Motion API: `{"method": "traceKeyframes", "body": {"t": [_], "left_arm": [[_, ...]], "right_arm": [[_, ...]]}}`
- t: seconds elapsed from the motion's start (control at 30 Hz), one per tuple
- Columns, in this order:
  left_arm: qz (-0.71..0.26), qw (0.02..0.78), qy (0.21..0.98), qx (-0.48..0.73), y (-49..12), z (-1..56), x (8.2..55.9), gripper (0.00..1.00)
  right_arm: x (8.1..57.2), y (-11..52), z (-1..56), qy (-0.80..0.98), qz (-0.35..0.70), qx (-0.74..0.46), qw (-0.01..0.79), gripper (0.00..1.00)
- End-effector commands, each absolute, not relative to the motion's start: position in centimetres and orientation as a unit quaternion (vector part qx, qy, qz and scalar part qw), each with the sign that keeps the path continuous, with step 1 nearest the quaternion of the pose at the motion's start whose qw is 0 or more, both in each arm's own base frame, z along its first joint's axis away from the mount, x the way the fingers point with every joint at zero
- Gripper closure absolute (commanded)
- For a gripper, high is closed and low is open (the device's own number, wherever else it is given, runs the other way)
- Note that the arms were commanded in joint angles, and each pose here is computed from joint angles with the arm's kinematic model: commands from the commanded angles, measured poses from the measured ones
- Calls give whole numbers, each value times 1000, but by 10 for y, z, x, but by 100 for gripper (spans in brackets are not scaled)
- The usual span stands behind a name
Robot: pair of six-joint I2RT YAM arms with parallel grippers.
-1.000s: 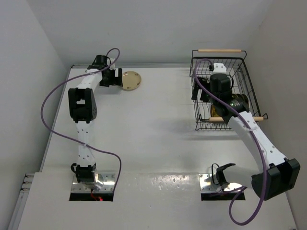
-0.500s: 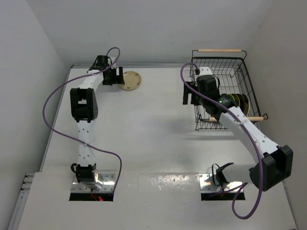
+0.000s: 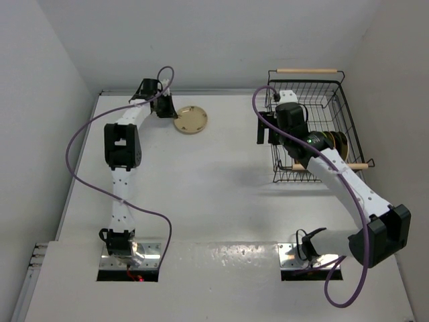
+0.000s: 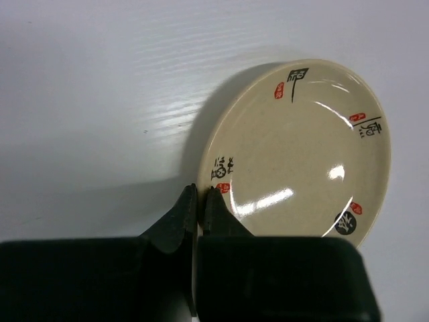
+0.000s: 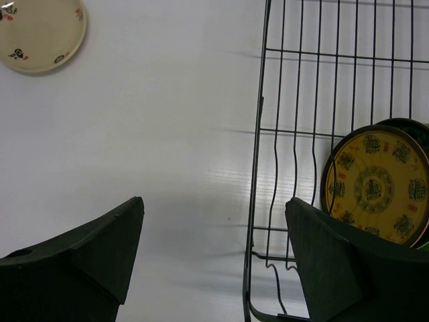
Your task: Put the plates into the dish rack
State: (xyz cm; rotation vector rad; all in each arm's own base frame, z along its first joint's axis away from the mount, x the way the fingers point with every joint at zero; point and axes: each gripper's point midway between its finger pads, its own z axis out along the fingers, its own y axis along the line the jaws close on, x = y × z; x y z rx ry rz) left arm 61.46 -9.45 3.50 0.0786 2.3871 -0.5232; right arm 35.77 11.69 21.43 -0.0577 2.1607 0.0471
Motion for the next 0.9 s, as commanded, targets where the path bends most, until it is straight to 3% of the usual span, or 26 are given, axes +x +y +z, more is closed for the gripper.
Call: {"method": "traceKeyframes", "body": {"t": [0.0,0.3,0.43,0.6,0.87], "left_arm": [[-216,324,919,64,-105,38,599,100],[-292,415,826,245,-142,224,522,100],[-345,418,781,311,-167,273,470,100],[-433,354,755,342,-207,283,412,100],[-387,336,775,371,-227,265,392,100]], "right_arm": [[359,122,235,868,31,-34,495,15],[349,197,224,866,191,-137,442,12],[362,225,225,847,249,-132,450,12],[372,256,215,836,305,-135,435,12],[366,278,238,787,379,-155,462,16]]}}
